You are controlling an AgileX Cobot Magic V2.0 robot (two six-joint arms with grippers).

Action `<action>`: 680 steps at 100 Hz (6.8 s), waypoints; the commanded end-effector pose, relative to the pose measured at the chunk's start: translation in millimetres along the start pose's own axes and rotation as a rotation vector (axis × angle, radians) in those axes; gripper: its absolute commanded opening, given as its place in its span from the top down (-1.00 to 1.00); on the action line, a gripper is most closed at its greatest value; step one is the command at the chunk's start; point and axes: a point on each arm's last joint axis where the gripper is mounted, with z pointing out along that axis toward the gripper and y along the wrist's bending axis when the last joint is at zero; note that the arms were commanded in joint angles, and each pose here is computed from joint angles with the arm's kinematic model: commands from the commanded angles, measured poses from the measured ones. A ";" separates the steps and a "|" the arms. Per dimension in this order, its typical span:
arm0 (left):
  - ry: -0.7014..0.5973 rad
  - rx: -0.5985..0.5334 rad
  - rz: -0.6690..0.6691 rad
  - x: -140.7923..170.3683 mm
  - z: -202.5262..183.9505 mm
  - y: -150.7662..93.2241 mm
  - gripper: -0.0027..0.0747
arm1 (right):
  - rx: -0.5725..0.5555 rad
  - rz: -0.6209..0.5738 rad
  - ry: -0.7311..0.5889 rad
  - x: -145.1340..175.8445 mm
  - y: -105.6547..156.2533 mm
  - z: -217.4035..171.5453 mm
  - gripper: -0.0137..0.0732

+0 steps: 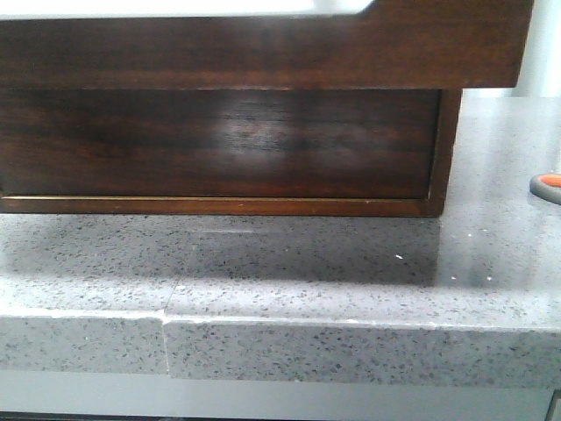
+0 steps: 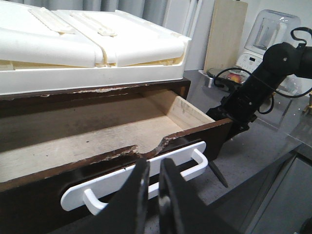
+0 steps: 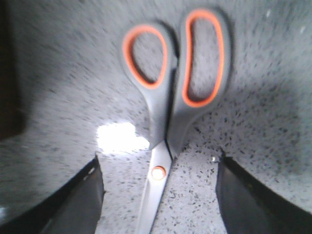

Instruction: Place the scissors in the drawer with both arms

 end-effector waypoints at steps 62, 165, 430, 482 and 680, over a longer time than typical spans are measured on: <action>-0.094 0.012 -0.021 -14.9 -2.3 -2.6 0.91 | 0.126 0.011 -0.045 -8.4 7.6 49.3 -0.18; -0.090 0.005 -0.019 -13.2 -1.0 -1.1 0.91 | -0.104 -0.363 -0.991 25.8 34.5 -233.3 0.84; -0.015 -0.205 0.097 55.1 3.4 31.4 0.91 | -0.369 -0.892 -1.335 181.2 -35.0 -172.6 0.79; -0.013 -0.206 0.096 55.6 3.6 31.6 0.91 | -0.376 -0.873 -1.391 189.3 -46.0 -177.2 0.79; -0.046 -0.617 0.160 185.3 24.3 97.8 0.91 | -0.375 -0.874 -1.381 189.4 -46.1 -176.4 0.79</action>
